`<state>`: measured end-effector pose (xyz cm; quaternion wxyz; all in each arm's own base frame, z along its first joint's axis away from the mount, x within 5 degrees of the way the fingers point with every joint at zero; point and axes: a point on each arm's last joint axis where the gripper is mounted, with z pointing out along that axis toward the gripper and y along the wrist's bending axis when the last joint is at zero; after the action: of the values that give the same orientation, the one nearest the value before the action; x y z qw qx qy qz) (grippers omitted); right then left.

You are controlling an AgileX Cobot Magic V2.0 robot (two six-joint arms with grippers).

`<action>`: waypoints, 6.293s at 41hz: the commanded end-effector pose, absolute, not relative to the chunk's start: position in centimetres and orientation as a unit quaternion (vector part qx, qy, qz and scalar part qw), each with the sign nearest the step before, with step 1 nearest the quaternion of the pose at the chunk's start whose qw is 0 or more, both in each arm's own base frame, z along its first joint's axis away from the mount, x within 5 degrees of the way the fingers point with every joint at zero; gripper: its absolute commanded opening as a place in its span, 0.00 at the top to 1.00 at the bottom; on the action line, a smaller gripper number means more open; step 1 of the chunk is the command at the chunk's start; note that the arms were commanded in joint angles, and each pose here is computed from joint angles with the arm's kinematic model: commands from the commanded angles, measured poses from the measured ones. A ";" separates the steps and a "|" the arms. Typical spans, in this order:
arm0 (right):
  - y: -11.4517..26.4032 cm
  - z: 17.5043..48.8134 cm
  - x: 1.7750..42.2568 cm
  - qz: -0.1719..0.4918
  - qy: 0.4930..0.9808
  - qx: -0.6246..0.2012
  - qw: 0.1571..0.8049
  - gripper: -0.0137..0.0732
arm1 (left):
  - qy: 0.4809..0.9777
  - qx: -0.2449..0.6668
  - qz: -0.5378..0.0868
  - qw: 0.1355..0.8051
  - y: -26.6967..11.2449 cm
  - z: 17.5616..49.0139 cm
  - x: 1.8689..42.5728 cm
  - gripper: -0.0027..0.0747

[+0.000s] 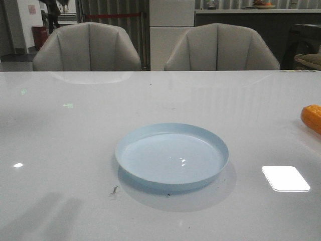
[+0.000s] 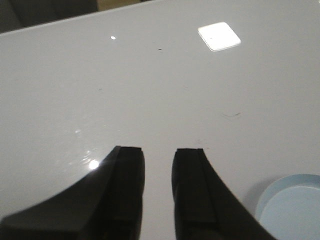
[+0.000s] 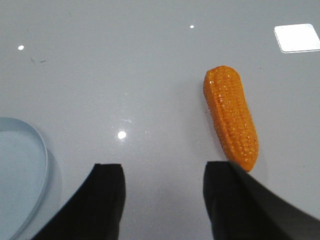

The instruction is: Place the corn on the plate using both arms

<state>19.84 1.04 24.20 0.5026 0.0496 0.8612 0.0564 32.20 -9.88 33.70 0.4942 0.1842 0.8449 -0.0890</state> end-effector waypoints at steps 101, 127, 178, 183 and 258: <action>-0.3 22.9 43.2 -0.026 0.976 -0.046 0.211 0.47 | 0.720 0.063 -0.032 0.690 -2.3 30.9 14.9 0.64; 21.1 26.8 38.9 0.069 0.911 -0.337 0.229 0.47 | 0.720 0.063 -0.032 0.690 -2.3 30.9 14.9 0.64; 22.3 30.6 39.2 0.079 0.899 -0.338 0.267 0.27 | 0.720 0.063 -0.032 0.690 -2.3 30.9 14.9 0.64; 18.1 33.3 40.1 0.079 0.916 -0.268 0.288 0.27 | 0.720 0.063 -0.032 0.690 -2.3 30.9 14.9 0.64; 0.0 29.0 15.9 0.000 0.833 -0.018 0.553 0.27 | 0.720 0.063 -0.032 0.690 -2.3 30.9 14.9 0.64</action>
<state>15.61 0.19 27.33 0.5054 -0.0233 0.8625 0.0082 14.70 -2.54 29.04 0.6472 0.0824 0.7570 -0.0359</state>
